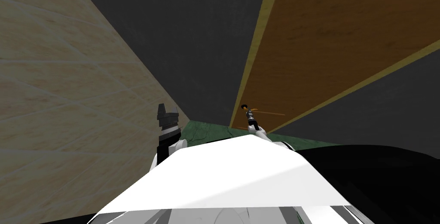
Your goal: Pull the door open
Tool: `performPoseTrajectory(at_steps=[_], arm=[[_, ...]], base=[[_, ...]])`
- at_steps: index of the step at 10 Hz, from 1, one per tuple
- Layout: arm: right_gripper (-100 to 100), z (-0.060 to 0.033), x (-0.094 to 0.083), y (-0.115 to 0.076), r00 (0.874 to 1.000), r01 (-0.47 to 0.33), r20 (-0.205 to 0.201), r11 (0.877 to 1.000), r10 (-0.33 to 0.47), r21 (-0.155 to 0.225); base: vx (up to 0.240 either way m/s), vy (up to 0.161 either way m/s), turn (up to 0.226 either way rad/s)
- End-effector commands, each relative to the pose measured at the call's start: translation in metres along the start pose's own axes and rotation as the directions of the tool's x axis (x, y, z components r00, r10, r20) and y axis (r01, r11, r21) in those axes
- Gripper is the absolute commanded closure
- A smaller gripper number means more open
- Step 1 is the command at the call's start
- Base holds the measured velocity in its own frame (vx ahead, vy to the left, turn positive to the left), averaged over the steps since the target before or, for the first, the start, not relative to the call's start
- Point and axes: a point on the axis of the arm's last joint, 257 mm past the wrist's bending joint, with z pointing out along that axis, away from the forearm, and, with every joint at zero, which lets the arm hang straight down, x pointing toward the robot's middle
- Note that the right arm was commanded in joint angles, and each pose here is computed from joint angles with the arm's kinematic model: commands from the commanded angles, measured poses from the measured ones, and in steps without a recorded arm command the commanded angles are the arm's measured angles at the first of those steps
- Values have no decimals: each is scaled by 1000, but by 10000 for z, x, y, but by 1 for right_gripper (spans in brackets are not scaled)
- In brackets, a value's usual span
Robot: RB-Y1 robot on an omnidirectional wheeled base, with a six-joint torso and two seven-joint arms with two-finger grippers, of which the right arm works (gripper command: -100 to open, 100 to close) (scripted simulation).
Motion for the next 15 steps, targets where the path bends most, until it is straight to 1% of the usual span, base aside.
performPoseTrajectory(at_steps=[1, 2, 3, 8, 9, 11, 14, 15], arm=[[-100, -29, -100, -21, 1000, 0, 11, 1000, 0, 3], [-100, -19, -68, -16, 1000, 1, 7, 1000, -1, 3], [100, -19, -68, -16, 1000, 1, 7, 1000, -1, 3], [100, -19, -68, -16, 1000, 1, 7, 1000, -1, 3], [100, -40, -41, -27, 1000, 0, -11, 1000, 0, 5], [100, -51, -21, -20, 1000, 1, -27, 1000, -1, 2], [100, -82, 27, -8, 998, 1, -65, 1000, -1, -3], [100, -98, 51, -4, 996, 1, -84, 1000, -1, -5]], base=[[194, -31, 57], [88, -10, 11], [-13, 0, -7], [-17, 1, 1], [-126, -46, 130], [-178, -69, 101], [-219, -44, 111], [-239, -58, 148]])
